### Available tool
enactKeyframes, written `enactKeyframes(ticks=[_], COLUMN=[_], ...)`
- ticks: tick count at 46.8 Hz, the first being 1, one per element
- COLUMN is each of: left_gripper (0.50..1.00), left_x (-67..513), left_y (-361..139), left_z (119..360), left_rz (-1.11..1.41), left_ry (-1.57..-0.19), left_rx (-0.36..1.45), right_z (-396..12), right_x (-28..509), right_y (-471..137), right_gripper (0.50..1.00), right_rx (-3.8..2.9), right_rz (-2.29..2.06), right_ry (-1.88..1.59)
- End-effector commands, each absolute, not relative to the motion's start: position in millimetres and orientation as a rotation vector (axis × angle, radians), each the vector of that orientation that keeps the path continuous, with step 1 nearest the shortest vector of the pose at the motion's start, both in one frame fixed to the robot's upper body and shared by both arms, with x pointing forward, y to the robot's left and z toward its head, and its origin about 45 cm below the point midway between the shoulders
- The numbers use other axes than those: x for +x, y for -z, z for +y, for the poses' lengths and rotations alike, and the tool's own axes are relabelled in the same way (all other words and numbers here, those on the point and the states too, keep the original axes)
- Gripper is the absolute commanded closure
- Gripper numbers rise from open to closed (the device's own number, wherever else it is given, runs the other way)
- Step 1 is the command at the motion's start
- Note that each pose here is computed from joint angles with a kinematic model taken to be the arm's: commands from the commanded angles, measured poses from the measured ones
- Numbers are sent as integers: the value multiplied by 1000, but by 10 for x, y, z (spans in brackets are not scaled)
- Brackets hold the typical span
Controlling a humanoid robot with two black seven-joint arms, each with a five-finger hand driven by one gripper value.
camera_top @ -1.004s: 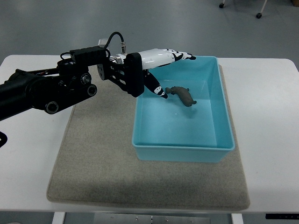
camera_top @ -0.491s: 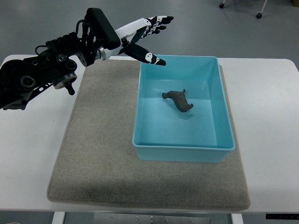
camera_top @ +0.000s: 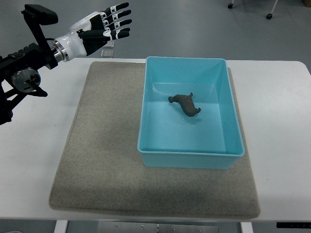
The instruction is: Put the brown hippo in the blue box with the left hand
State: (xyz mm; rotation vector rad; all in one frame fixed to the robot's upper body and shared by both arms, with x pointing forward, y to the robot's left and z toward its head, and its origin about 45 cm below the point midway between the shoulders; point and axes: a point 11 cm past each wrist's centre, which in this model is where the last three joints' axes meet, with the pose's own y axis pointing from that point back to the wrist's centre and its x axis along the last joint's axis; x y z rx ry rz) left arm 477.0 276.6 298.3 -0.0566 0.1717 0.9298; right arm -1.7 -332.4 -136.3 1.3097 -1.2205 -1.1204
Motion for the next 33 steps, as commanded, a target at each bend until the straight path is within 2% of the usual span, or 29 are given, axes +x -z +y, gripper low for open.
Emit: enactKeyframes(ticks=[1, 6, 16, 24, 33], left_gripper=[504, 504, 504, 504, 504], left_x=[4760, 4739, 4714, 4731, 4655], left_y=[-2894, -2886, -2786, -2575, -2346], left_z=[2882, 2922, 3192, 3233, 3281], left_rz=[226, 266, 414, 526, 616], left_ry=[-954, -935, -981, -1029, -1048], left_rx=[-54, -78, -159, -251, -259], right_z=[-3324, -3324, -3324, -3324, -3324], right_x=[-17, -17, -17, -17, -15], right_y=[1363, 1363, 1363, 1363, 1362], right_gripper=[564, 564, 564, 564, 564], right_rx=[1310, 1310, 1310, 1310, 1311], right_rz=[-1221, -1219, -1221, -1219, -1222], right_ry=[1121, 1120, 1121, 1120, 1120])
